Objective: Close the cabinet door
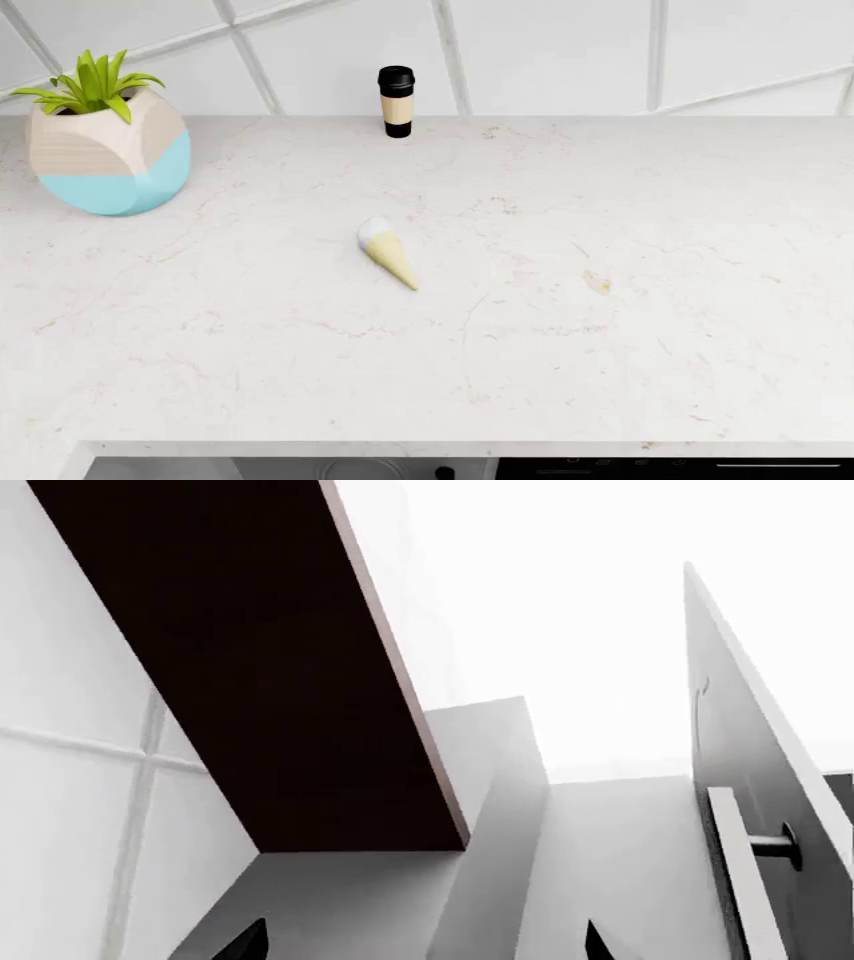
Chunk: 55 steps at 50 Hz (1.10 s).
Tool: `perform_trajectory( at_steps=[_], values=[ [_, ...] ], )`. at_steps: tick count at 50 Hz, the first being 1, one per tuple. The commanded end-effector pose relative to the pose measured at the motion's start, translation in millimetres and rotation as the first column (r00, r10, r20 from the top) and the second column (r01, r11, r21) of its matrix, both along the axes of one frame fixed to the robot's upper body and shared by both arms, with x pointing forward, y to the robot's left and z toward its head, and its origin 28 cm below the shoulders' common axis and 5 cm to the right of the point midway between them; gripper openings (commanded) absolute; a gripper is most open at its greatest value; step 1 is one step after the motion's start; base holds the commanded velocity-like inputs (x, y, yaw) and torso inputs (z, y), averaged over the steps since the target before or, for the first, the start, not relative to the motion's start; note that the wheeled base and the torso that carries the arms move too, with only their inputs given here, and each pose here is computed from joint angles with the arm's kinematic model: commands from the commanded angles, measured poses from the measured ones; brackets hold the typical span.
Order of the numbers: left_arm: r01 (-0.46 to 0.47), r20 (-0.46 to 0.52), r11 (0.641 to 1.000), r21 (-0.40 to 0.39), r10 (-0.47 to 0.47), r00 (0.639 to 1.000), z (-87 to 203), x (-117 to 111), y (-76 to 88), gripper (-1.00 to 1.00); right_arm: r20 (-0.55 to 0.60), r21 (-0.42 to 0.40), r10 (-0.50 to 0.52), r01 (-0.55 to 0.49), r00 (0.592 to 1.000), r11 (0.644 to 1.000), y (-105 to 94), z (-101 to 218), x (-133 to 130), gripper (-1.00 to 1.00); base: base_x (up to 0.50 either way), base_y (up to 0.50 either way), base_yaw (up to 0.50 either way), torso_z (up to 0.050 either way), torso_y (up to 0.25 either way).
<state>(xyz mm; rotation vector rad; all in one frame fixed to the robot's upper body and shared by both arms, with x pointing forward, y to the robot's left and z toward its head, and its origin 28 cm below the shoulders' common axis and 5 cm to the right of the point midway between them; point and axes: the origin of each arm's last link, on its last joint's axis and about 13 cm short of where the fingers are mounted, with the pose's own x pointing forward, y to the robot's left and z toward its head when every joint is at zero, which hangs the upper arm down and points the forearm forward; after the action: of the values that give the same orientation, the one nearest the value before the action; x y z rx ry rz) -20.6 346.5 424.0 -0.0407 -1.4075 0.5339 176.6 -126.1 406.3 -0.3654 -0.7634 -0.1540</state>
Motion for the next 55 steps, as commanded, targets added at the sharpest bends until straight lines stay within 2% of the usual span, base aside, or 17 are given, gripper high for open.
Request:
perform_trajectory(
  at_steps=[1, 4, 9, 15, 23, 45, 55],
  values=[
    [0.01, -0.236, 1.0, -0.029, -0.016, 0.972, 4.7, 25.3, 29.1, 1.0, -0.004, -0.006, 0.002, -0.002, 1.0, 1.0, 1.5, 0.1, 0.8, 1.0, 0.0, 0.0, 0.0, 0.0, 0.0],
    [0.077, -0.327, 0.997, -0.024, -0.081, 0.942, 3.9, 38.2, 34.7, 1.0, -0.006, -0.007, 0.003, -0.003, 1.0, 1.0, 2.3, 0.1, 1.2, 1.0, 0.0, 0.0, 0.0, 0.0, 0.0],
    [0.119, -0.396, 0.992, -0.031, -0.122, 0.91, 3.6, 51.9, 41.5, 1.0, -0.009, -0.01, 0.005, -0.005, 1.0, 1.0, 3.7, 0.2, 2.3, 1.0, 0.0, 0.0, 0.0, 0.0, 0.0],
    [0.134, -0.427, 0.99, -0.033, -0.135, 0.894, 1.1, 61.7, 43.5, 1.0, -0.011, -0.014, 0.008, -0.008, 1.0, 1.0, 5.4, -0.3, 3.2, 1.0, 0.0, 0.0, 0.0, 0.0, 0.0],
    [0.168, -0.451, 0.986, -0.024, -0.161, 0.878, -1.9, 75.1, 37.9, 1.0, -0.018, -0.012, 0.012, -0.012, 1.0, 1.0, 5.4, -3.3, 5.7, 1.0, 0.0, 0.0, 0.0, 0.0, 0.0],
    [0.373, -0.484, 0.927, 0.03, -0.313, 0.817, 11.2, 121.5, -2.8, 1.0, -0.023, -0.008, 0.015, -0.015, 1.0, 1.0, 3.1, -6.7, 6.6, 1.0, 0.0, 0.0, 0.0, 0.0, 0.0],
    [0.463, -0.526, 0.885, 0.045, -0.373, 0.764, 11.7, 148.5, -25.6, 1.0, -0.024, -0.008, 0.017, -0.017, 1.0, 1.0, 2.5, -7.8, 6.7, 1.0, 0.0, 0.0, 0.0, 0.0, 0.0]
  ],
)
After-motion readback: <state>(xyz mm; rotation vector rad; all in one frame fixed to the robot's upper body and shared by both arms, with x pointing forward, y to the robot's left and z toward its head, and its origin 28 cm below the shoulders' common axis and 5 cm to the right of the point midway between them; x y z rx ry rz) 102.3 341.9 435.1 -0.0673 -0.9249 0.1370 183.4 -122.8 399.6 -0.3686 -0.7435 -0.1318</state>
